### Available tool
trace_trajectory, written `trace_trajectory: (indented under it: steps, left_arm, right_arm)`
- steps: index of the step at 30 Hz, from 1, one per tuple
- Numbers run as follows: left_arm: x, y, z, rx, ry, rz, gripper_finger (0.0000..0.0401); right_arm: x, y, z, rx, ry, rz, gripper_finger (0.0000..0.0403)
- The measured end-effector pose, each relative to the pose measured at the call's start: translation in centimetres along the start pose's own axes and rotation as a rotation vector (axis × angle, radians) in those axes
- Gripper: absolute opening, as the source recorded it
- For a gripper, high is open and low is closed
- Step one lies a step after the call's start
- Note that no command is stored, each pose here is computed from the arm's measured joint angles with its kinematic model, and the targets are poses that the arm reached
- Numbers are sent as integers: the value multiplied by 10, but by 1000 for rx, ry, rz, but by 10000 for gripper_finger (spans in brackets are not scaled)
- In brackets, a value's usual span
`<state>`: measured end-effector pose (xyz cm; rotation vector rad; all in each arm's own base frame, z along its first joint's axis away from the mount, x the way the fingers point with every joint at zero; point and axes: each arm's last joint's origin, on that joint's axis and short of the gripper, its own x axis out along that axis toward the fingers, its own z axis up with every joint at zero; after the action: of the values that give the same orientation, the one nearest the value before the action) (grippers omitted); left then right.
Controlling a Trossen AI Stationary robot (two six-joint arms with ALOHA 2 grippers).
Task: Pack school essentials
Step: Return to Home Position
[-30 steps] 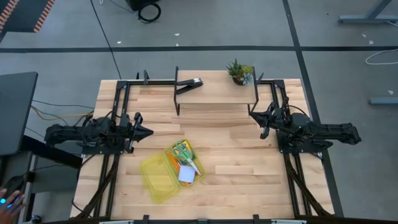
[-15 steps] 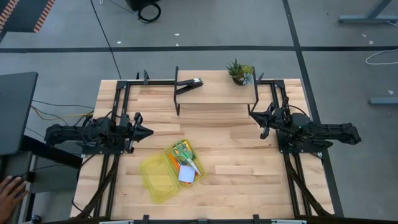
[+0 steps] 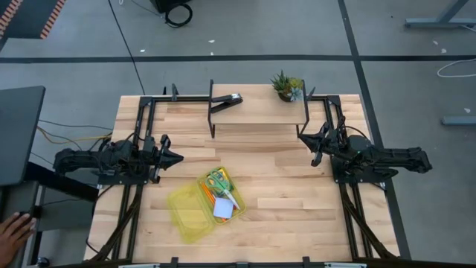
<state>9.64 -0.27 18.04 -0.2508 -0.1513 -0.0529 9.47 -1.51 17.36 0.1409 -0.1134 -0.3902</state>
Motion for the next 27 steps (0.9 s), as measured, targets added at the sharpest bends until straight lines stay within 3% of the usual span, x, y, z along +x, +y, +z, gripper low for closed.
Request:
trace_trajectory:
  steps: [27]
  left_arm:
    - [0, 0, 0, 0, -1, 0, 28]
  right_arm:
    - [0, 0, 0, 0, 0, 1, 23]
